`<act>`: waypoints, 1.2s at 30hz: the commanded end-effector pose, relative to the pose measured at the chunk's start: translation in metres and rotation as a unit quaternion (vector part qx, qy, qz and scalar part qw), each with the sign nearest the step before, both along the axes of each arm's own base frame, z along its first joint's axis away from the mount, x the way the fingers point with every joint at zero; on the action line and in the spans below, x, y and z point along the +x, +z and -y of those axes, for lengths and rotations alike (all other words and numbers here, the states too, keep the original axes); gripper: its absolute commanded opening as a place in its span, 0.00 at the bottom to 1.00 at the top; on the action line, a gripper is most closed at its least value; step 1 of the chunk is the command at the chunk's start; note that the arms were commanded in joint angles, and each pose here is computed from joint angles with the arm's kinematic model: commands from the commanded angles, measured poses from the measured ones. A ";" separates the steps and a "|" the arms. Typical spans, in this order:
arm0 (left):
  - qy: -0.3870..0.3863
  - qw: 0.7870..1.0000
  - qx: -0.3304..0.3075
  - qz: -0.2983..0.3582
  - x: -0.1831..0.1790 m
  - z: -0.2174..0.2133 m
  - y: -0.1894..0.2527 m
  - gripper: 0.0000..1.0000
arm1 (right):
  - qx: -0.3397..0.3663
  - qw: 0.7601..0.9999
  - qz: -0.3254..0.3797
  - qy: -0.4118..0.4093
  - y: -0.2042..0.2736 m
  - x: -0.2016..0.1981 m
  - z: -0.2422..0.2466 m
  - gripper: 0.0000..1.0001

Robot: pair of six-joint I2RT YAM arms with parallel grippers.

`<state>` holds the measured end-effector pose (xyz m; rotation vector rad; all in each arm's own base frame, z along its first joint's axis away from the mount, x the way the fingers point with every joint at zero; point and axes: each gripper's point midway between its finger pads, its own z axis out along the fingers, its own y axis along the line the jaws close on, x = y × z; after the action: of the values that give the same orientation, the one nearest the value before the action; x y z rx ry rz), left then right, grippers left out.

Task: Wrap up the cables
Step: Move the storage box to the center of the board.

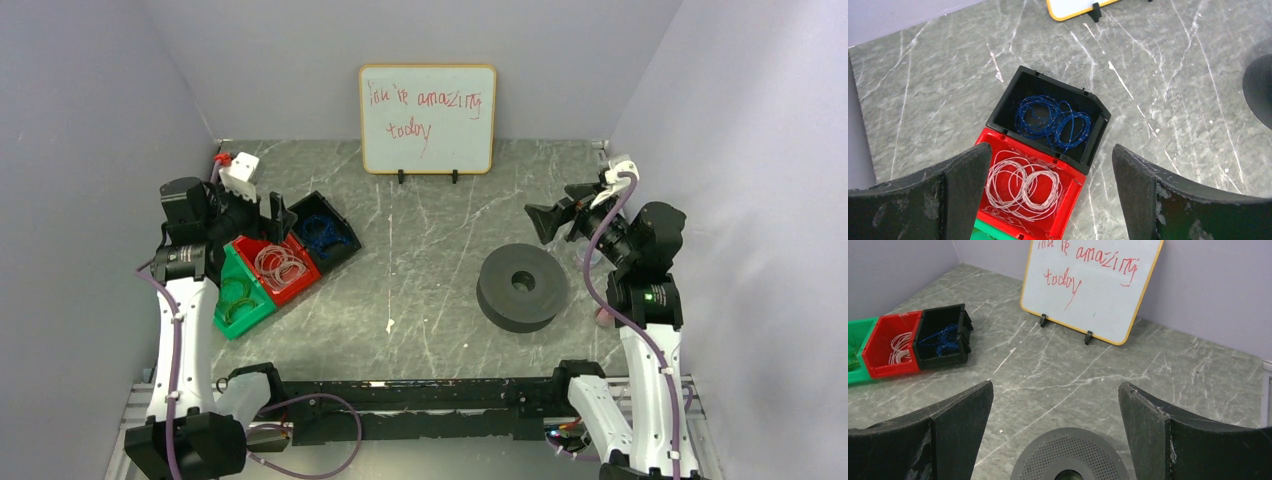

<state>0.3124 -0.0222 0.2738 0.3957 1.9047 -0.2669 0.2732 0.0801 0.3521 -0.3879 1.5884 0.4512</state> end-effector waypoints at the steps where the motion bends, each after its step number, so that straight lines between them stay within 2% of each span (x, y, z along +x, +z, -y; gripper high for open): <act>1: -0.054 0.999 0.001 0.002 -0.003 0.013 -0.004 0.95 | -0.008 0.999 0.041 0.002 0.014 0.001 0.000 0.99; 5: -0.057 0.998 -0.003 -0.020 0.001 0.012 -0.012 0.95 | -0.004 0.999 0.040 0.010 0.010 0.000 -0.002 0.99; 12: -0.110 0.992 -0.019 -0.053 0.003 0.029 -0.025 0.95 | -0.002 0.999 0.041 0.013 0.005 0.002 -0.003 0.99; 18: -0.124 0.984 0.081 -0.098 0.018 0.052 -0.067 0.95 | -0.004 0.999 0.042 0.016 0.002 0.002 -0.004 0.99; 22: -0.125 0.976 0.126 -0.123 0.030 0.066 -0.104 0.94 | -0.007 0.999 0.045 0.016 0.002 0.001 -0.004 0.99; 27: -0.090 0.965 0.193 -0.151 0.050 0.060 -0.143 0.82 | -0.008 0.999 0.046 0.022 0.000 0.000 -0.005 0.99; 36: -0.070 0.959 0.218 -0.166 0.063 0.052 -0.173 0.65 | -0.008 0.999 0.040 0.027 -0.005 0.000 -0.007 0.99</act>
<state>0.3583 -0.0805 0.0973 0.8232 2.3246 -0.0873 0.2748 0.0838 0.3363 -0.4168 1.5648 0.4649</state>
